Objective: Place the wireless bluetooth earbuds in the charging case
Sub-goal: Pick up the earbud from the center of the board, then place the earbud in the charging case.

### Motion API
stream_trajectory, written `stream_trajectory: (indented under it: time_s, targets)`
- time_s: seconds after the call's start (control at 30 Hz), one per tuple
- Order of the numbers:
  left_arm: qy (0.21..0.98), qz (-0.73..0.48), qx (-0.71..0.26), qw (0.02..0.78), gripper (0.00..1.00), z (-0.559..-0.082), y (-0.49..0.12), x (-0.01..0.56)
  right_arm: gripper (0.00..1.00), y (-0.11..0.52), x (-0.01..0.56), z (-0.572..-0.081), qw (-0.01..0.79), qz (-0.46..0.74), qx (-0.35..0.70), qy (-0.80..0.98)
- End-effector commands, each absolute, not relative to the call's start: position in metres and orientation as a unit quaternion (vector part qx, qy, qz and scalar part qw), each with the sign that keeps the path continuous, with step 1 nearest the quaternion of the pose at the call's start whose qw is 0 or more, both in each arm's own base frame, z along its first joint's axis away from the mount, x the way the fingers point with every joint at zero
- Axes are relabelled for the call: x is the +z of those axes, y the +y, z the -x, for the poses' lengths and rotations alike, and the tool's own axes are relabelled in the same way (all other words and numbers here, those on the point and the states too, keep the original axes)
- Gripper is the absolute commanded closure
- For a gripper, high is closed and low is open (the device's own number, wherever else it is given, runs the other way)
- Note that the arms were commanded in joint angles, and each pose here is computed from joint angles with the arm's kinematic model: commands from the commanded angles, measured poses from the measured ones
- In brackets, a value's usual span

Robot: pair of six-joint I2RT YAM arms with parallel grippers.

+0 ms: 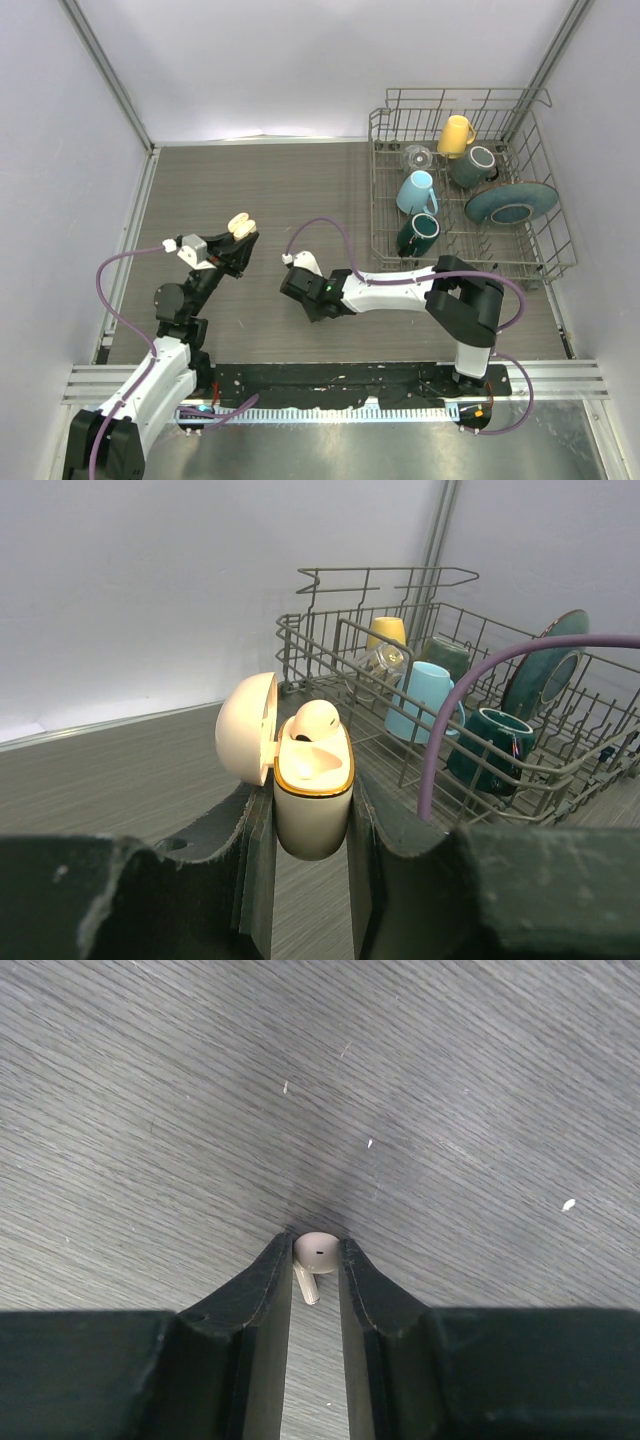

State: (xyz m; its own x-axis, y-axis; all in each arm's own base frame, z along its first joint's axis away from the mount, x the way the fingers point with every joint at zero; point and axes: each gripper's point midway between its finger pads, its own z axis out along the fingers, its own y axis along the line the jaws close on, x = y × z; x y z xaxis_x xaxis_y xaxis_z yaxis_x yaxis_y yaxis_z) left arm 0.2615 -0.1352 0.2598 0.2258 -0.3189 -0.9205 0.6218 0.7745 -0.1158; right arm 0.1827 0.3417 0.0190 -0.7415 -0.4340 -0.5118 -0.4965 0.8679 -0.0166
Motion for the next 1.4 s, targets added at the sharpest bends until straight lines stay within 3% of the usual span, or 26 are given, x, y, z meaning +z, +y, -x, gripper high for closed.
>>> stream_trajectory:
  time_s: [0.0, 0.2, 0.63, 0.83, 0.97, 1.37]
  targets:
    - [0.519, -0.141, -0.303, 0.786, 1.00, -0.259, -0.133, 0.273, 0.87, 0.336, 0.018, -0.185, 0.264, 0.253, 0.046, 0.930]
    - [0.521, -0.141, -0.304, 0.785, 1.00, -0.259, -0.133, 0.272, 0.99, 0.338, 0.057, -0.198, 0.323, 0.215, 0.074, 0.919]
    - [0.500, -0.164, -0.362, 0.769, 1.00, -0.252, -0.151, 0.285, 0.99, 0.306, 0.267, -0.222, 0.579, -0.029, 0.332, 0.744]
    - [0.478, -0.198, -0.399, 0.757, 1.00, -0.245, -0.169, 0.298, 0.99, 0.291, 0.338, -0.213, 0.639, -0.052, 0.423, 0.641]
    - [0.457, -0.219, -0.414, 0.757, 1.00, -0.238, -0.181, 0.308, 0.99, 0.290, 0.364, -0.201, 0.660, -0.051, 0.486, 0.571]
    - [0.428, -0.261, -0.446, 0.741, 1.00, -0.219, -0.217, 0.313, 0.99, 0.318, 0.395, -0.184, 0.708, 0.011, 0.493, 0.506]
